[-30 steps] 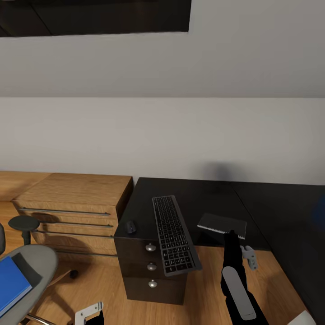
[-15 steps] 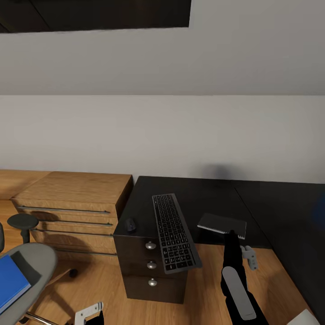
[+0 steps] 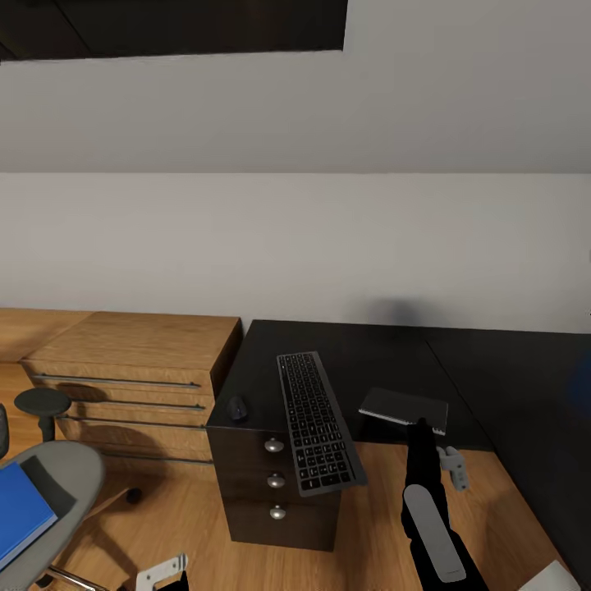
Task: In the bedroom, organize the workspace by keeping the computer under the desk, ensuring the monitor is on the desk, placing the keyboard on the desk next to the monitor, placing the mouse on the desk next to the keyboard, moving the folder from the swivel chair onto the desk next to the mouse, stacking the notebook on top of the folder with the pen on top of the notebook, and positioning the swivel chair next to the desk.
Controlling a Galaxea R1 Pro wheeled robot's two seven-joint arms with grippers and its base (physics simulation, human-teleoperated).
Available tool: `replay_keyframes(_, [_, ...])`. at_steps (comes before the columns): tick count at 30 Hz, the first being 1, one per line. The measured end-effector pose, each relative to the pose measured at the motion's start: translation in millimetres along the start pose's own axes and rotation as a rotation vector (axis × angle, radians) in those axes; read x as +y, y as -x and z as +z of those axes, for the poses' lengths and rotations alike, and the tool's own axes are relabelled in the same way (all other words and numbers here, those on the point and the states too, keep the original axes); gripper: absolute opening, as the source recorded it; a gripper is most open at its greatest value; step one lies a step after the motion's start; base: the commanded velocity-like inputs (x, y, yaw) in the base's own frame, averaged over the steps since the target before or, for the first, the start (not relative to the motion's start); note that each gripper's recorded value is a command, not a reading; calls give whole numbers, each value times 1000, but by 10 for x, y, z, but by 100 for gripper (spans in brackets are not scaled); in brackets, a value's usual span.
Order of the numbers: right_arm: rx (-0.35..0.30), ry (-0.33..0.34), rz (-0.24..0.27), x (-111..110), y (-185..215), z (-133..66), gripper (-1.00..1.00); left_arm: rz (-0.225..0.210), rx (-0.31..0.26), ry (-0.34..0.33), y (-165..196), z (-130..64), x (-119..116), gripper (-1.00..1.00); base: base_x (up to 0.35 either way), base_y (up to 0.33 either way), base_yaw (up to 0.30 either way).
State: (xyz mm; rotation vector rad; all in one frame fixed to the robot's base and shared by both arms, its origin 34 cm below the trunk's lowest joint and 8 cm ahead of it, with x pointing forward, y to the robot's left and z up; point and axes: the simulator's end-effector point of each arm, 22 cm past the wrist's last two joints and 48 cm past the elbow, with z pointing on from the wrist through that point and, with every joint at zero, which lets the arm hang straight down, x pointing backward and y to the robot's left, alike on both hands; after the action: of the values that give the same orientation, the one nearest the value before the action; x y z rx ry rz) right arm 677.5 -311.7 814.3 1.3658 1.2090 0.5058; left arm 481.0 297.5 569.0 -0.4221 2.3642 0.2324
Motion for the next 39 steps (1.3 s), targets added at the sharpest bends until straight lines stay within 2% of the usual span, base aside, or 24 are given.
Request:
replay_keyframes(24, [1,-1,-1,-1,-2,-2,-100,2,3,0,-17,0,2,100,-17,0,0])
replay_keyframes(25, [1,-1,-1,-1,-2,-2,100,2,3,0,-17,0,2,100,0,0,0])
replay_keyframes(39, [0,0,-3,1,-1,-2,100,2,3,0,-17,0,1,100,0,0,0])
